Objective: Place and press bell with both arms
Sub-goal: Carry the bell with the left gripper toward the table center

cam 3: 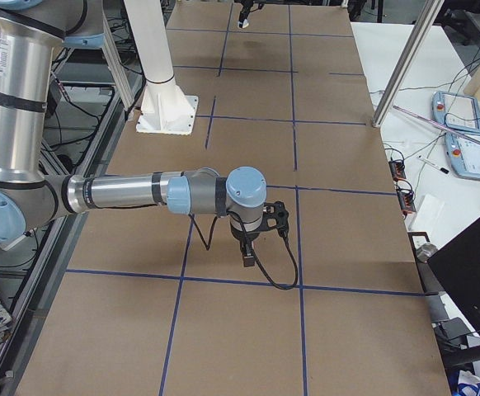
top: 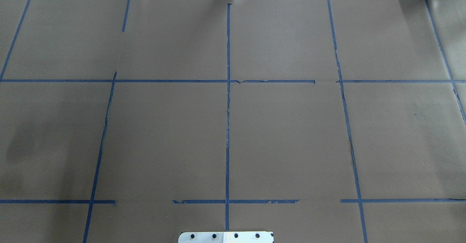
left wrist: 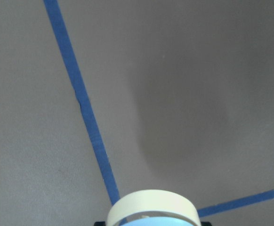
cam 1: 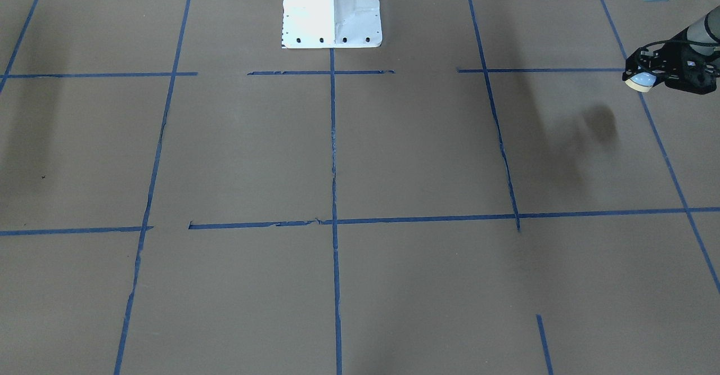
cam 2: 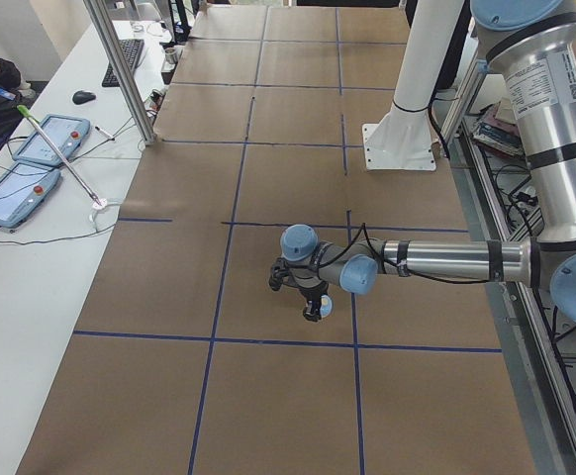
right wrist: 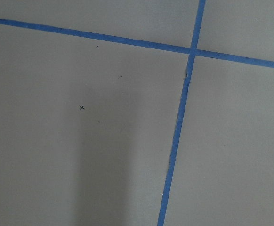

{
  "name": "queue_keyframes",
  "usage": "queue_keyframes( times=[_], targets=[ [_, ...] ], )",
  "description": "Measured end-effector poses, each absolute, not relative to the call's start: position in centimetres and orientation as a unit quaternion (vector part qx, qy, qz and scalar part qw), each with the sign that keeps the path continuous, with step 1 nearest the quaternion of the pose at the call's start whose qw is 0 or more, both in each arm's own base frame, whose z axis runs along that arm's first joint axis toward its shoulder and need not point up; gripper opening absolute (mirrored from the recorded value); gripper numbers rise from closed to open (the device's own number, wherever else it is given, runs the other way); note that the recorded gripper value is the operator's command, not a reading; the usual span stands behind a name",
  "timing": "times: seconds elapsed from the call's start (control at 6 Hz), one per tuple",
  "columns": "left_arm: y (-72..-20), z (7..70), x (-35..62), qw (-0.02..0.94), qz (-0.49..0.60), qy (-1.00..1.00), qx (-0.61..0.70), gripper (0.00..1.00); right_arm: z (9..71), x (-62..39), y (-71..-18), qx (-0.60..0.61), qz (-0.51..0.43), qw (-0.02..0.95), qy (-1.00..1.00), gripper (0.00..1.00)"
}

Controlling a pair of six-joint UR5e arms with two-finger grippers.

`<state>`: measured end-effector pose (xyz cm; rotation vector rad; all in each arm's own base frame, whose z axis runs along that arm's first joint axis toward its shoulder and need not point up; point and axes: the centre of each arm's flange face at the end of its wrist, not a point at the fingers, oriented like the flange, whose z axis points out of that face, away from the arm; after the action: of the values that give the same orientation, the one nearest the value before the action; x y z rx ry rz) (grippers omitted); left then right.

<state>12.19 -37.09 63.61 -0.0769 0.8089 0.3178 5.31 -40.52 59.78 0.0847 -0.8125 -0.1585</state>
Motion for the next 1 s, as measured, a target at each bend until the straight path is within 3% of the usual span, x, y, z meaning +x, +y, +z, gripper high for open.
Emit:
queue_keyframes(
  times=[0.67, 1.0],
  targets=[
    [-49.8, 51.1, 19.2, 0.907, 0.141, 0.396, -0.032, 0.04, 59.7, 5.3, -40.7, 0.043, -0.078, 0.915, -0.393, 1.00],
    [-52.4, 44.3, 23.7, 0.909, 0.111, 0.400, -0.033, 0.04, 59.5, 5.3, -40.8, 0.044, -0.078, 0.915, -0.393, 1.00]
  ],
)
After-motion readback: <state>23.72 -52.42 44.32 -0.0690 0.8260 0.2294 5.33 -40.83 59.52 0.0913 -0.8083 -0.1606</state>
